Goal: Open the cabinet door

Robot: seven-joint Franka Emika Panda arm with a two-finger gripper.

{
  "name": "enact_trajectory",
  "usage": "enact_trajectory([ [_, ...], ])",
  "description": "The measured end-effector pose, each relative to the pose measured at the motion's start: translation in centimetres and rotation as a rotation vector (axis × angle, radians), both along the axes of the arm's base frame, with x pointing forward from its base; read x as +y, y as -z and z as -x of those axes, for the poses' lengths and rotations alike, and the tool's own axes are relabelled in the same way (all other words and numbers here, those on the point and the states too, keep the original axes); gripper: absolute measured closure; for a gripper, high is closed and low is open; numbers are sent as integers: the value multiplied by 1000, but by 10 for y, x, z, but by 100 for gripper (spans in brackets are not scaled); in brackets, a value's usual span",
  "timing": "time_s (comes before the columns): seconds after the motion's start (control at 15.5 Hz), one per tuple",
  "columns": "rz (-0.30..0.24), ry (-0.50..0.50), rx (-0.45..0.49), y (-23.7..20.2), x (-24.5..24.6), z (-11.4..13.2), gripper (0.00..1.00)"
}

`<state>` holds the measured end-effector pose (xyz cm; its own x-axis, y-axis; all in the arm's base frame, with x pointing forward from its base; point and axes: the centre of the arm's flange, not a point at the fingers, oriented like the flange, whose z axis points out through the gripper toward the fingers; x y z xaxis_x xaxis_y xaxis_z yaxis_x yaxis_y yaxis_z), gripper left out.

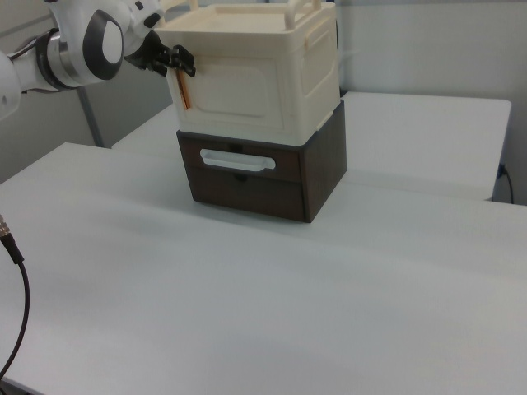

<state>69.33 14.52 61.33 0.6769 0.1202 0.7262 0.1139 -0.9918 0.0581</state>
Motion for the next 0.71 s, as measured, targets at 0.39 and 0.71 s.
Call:
enact_trajectory([
  [0.39,9,-15,-1,1,10,2,30],
  [0.71,9,-12,0,2,8,1,45],
])
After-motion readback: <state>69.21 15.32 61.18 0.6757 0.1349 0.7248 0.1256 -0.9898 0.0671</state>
